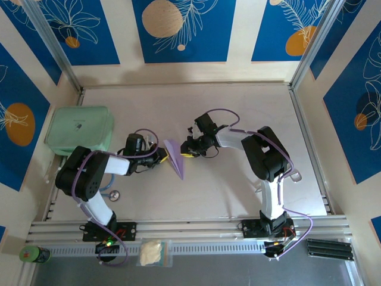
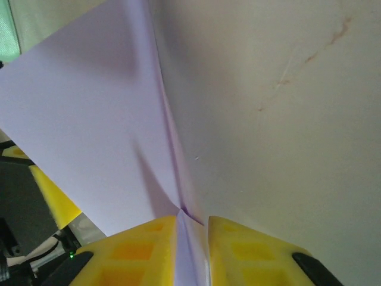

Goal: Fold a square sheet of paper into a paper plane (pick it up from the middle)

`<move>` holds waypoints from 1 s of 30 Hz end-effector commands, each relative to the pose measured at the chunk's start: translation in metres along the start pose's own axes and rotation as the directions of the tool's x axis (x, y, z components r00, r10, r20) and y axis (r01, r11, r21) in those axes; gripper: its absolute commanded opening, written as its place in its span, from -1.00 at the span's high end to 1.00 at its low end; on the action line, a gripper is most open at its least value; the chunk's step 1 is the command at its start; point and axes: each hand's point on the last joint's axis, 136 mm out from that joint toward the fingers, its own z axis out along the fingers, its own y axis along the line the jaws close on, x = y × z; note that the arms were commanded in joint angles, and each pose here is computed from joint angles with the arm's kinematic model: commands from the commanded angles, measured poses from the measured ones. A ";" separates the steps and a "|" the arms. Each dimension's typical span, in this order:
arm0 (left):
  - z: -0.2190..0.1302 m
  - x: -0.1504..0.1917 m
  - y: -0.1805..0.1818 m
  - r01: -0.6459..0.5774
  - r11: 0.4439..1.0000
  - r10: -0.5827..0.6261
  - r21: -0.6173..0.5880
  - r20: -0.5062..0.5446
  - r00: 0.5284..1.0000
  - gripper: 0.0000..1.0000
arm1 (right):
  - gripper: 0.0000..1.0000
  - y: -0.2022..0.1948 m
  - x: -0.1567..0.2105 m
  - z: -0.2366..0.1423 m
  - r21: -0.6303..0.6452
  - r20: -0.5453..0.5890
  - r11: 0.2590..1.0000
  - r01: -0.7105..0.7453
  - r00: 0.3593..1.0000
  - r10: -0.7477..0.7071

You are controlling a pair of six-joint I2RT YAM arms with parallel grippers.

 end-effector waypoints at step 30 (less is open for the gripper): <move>-0.017 -0.001 0.010 -0.022 0.994 0.029 -0.109 0.066 0.997 0.98 | 0.97 -0.017 -0.018 -0.020 0.032 0.088 0.998 -0.053 0.995 0.050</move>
